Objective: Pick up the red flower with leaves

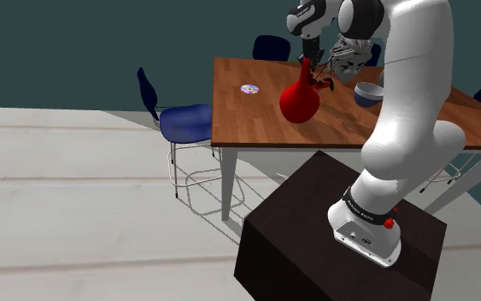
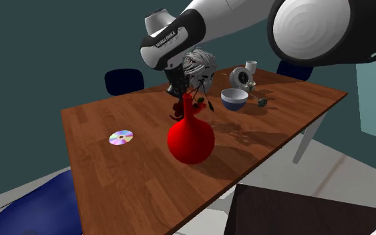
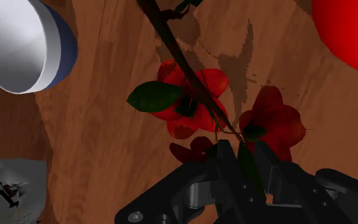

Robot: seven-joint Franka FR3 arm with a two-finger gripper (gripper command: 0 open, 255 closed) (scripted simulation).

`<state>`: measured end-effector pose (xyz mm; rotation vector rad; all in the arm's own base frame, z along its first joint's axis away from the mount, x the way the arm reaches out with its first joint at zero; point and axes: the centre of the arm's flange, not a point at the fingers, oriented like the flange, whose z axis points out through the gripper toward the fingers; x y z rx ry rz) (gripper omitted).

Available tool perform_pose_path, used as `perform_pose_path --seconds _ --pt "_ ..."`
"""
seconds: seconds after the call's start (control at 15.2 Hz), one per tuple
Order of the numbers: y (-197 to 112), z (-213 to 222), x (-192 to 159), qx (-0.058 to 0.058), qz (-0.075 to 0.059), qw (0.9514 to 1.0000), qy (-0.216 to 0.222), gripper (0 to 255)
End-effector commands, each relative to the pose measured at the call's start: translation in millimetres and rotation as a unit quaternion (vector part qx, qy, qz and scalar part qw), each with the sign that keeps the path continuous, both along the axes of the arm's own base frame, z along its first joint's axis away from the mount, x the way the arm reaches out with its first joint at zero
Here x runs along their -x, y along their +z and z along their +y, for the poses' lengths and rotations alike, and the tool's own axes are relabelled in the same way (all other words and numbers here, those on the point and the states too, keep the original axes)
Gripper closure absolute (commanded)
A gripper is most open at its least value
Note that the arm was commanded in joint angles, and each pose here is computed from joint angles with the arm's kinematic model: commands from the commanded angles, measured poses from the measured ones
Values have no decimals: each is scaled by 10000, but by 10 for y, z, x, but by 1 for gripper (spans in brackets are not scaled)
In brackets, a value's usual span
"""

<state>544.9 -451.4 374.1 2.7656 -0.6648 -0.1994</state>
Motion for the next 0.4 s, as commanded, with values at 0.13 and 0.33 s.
perform_pose_path --seconds 0.13,0.33 --pt "217 -1 -1 2 -2 10000 0 255" --pt "278 -1 -1 2 -2 10000 0 255"
